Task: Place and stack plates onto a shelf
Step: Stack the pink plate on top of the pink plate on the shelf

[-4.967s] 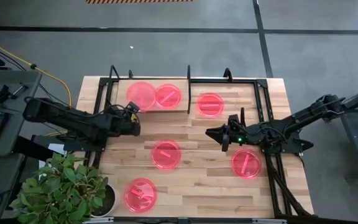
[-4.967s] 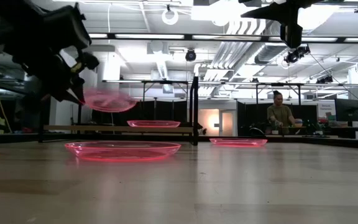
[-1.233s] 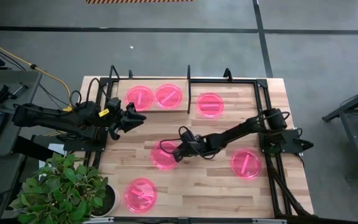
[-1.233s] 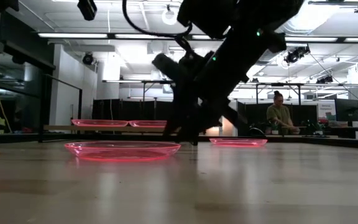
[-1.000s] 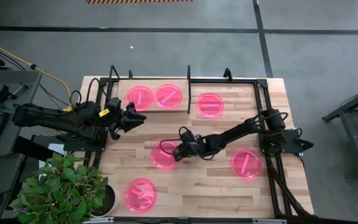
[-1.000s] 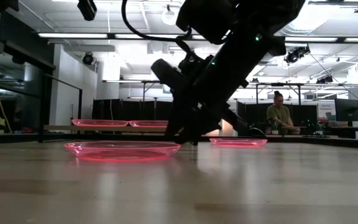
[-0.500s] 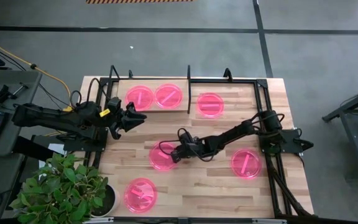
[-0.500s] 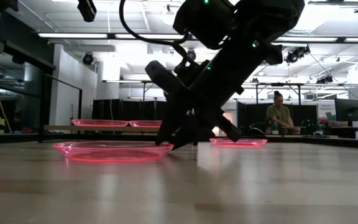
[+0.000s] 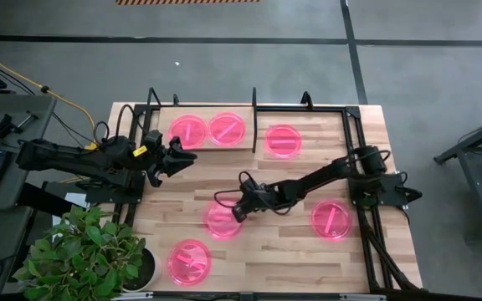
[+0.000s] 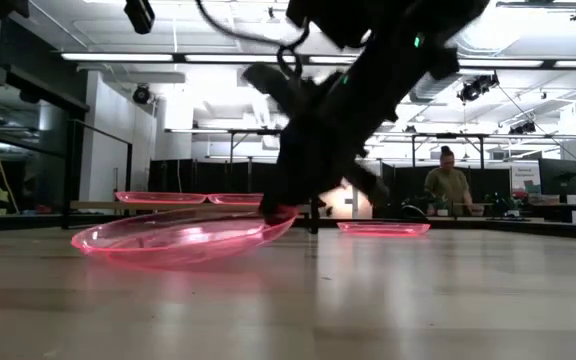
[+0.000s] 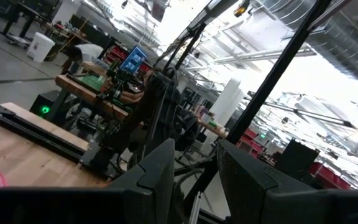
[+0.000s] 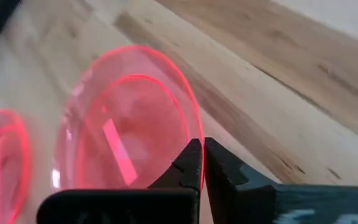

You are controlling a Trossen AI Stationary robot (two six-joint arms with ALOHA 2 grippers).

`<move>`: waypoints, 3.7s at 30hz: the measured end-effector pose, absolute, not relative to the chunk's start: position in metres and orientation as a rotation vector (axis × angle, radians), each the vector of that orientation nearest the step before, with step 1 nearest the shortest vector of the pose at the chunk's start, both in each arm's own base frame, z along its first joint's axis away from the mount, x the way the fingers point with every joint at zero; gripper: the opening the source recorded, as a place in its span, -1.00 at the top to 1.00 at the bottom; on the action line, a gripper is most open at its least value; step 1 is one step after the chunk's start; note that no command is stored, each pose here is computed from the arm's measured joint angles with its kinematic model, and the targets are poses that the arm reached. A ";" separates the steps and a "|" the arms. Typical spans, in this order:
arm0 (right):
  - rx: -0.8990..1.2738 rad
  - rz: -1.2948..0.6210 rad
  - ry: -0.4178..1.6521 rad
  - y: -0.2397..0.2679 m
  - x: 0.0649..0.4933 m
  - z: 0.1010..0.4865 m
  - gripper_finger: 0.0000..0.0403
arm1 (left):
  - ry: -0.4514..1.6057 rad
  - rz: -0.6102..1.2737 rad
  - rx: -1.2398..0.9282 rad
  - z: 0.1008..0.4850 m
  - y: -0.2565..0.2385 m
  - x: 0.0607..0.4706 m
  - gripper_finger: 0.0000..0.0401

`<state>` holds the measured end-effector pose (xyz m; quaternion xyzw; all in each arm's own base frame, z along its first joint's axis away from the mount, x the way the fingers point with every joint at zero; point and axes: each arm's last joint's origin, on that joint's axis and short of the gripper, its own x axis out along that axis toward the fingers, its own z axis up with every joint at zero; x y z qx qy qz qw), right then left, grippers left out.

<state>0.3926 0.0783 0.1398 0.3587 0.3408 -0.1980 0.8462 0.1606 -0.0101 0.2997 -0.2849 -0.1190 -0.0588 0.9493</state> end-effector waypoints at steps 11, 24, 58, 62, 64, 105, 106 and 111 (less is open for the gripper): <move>0.571 -0.306 0.796 0.068 0.358 0.209 1.00 | -0.250 -0.122 -0.580 0.301 -0.010 0.159 0.45; 0.666 -0.320 0.922 0.101 0.357 0.177 0.82 | -0.255 -0.104 -0.583 0.301 -0.009 0.159 0.45; 0.664 -0.455 0.649 0.099 0.399 0.113 0.01 | -0.272 -0.031 -0.611 0.300 -0.007 0.159 0.45; 0.657 -0.462 0.650 0.101 0.402 0.109 0.01 | -0.269 -0.030 -0.611 0.300 -0.007 0.159 0.45; 0.651 -0.461 0.654 0.101 0.402 0.109 0.01 | -0.269 -0.030 -0.611 0.300 -0.007 0.159 0.45; 0.598 -0.254 0.861 0.080 0.348 0.151 1.00 | -0.267 -0.034 -0.591 0.301 -0.007 0.157 0.45; 0.617 -0.264 0.857 0.078 0.337 0.152 1.00 | -0.266 -0.035 -0.591 0.301 -0.007 0.157 0.45; 0.774 -0.262 0.686 0.067 0.287 0.164 1.00 | -0.278 -0.038 -0.592 0.302 -0.007 0.154 0.45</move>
